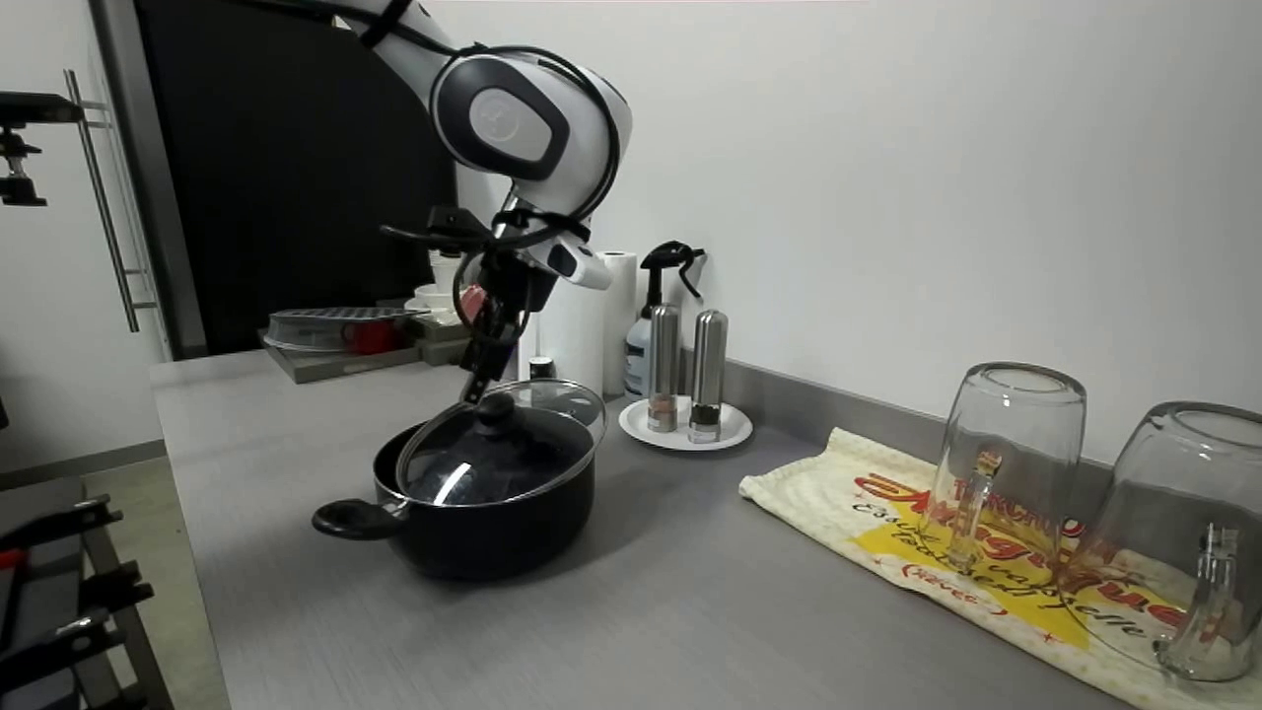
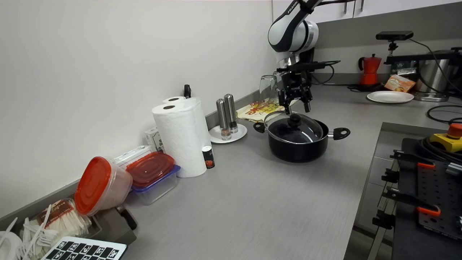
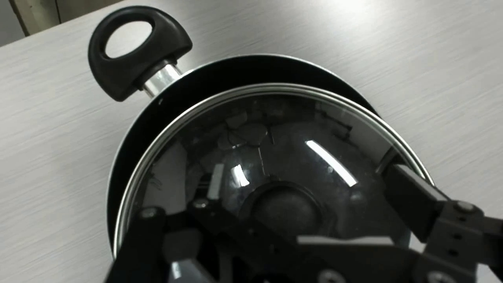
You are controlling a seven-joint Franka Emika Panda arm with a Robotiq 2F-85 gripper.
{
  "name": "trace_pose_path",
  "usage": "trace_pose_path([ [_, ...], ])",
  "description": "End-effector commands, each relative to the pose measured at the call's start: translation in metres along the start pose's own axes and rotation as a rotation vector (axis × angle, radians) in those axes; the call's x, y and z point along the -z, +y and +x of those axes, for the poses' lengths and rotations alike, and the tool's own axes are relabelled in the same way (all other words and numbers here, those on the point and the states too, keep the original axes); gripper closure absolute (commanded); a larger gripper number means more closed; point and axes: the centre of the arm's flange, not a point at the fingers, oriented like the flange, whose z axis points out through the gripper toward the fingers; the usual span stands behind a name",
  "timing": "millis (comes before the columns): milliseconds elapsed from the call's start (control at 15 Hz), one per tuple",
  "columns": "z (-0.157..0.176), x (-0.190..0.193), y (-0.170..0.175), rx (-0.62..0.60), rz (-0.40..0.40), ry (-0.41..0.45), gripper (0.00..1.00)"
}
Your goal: Uncover the pot and put the lid on the counter
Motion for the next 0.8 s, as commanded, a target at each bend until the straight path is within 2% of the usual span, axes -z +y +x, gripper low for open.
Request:
trace_pose_path([
  [0,0.018,0.010,0.000,-0.075,0.051,0.035,0.00],
  [733,0.039,0.002,0.005,-0.111,0.072,0.012,0.00],
])
